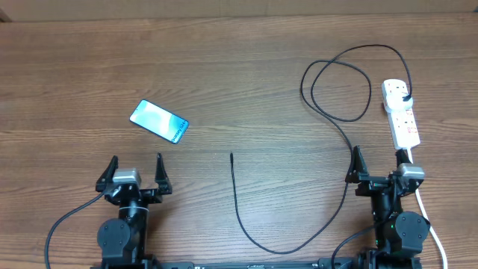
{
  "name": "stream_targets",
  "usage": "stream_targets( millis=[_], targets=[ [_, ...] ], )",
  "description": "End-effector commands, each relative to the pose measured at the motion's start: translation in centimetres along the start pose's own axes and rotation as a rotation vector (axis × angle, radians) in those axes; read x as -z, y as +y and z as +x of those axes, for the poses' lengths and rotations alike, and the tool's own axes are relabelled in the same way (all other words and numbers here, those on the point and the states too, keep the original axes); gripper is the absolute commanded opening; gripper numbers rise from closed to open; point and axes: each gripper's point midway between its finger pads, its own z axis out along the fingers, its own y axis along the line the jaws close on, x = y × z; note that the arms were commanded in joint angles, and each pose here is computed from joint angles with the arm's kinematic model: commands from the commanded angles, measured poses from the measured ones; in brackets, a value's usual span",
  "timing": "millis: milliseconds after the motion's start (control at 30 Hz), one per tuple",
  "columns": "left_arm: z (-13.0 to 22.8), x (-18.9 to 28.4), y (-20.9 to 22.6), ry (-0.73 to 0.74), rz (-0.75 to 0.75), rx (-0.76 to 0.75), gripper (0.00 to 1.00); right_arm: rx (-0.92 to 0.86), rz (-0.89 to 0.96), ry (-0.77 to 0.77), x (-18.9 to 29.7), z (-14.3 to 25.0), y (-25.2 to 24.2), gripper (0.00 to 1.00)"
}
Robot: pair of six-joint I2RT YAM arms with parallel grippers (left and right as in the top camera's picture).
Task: Plug charger to phone and switch on socket
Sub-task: 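Move the left gripper forward over the Galaxy phone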
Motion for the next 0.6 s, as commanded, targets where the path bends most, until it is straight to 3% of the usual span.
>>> stream_targets(
  millis=[0,567],
  targets=[
    [-3.6,0.9,0.2,-0.059,-0.017,0.011,1.00,-0.001,-0.004,-0.001,0.0,0.3,0.1,1.00],
    [-6.6,-0.9,0.6,0.117,-0.060,0.061,1.00,-0.001,-0.004,-0.001,0.0,0.3,0.1,1.00]
  ],
)
